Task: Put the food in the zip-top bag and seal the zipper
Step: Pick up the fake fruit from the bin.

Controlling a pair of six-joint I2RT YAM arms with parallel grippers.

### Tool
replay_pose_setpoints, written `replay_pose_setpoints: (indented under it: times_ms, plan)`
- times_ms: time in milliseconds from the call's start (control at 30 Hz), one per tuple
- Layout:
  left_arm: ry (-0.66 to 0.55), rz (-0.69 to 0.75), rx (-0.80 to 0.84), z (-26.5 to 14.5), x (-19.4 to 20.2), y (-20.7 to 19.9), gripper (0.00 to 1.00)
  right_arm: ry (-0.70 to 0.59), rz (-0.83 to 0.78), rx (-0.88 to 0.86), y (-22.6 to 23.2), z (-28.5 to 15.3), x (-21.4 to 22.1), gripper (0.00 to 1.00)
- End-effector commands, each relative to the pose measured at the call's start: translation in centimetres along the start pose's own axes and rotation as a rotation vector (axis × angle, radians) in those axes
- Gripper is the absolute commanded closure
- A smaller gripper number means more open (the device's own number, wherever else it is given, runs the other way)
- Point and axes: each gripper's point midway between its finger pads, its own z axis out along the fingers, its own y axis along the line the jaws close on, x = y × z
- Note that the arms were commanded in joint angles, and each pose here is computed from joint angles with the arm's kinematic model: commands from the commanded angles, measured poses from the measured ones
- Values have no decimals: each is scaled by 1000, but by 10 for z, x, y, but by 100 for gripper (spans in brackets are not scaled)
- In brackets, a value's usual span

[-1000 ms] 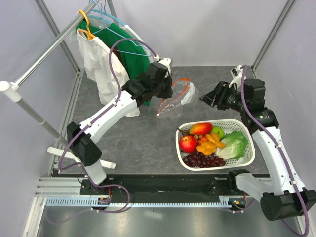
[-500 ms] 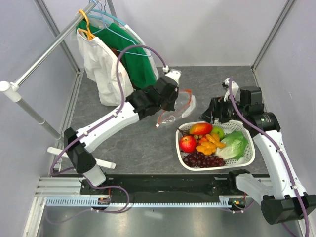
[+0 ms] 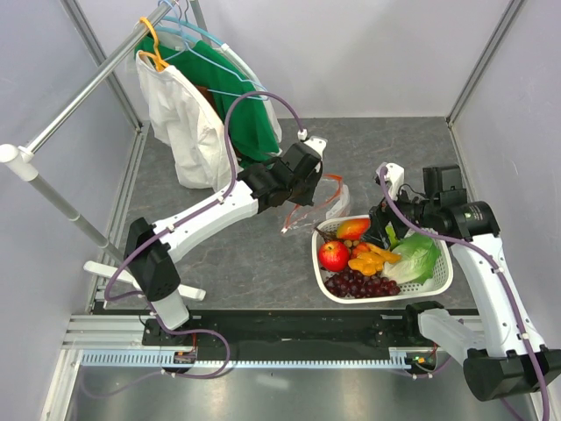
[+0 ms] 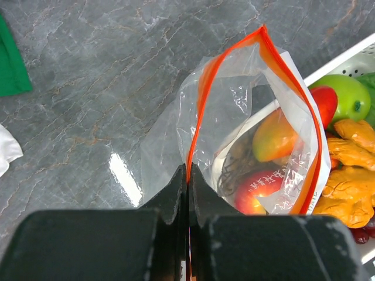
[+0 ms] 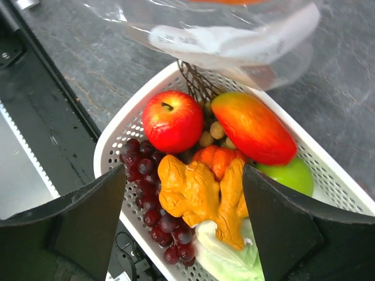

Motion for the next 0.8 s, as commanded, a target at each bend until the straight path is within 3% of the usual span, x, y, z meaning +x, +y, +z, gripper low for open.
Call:
replay_pose_setpoints:
  times_ms: [0, 133, 267, 500, 767]
  plan:
    - [-75, -71, -16, 1, -22, 3, 98, -94, -108, -110, 17, 1, -21, 15]
    - [-78, -160, -94, 4, -27, 35, 98, -221, -141, -49, 7, 13, -31, 30]
    - [-68, -167, -103, 4, -26, 45, 98, -177, -170, 29, -14, 31, -11, 37]
    - [-41, -167, -51, 5, -21, 36, 98, -65, -427, 94, -53, 54, 1, 25]
    - [-34, -165, -35, 7, -21, 33, 98, 36, -661, 48, -71, 84, 27, 24]
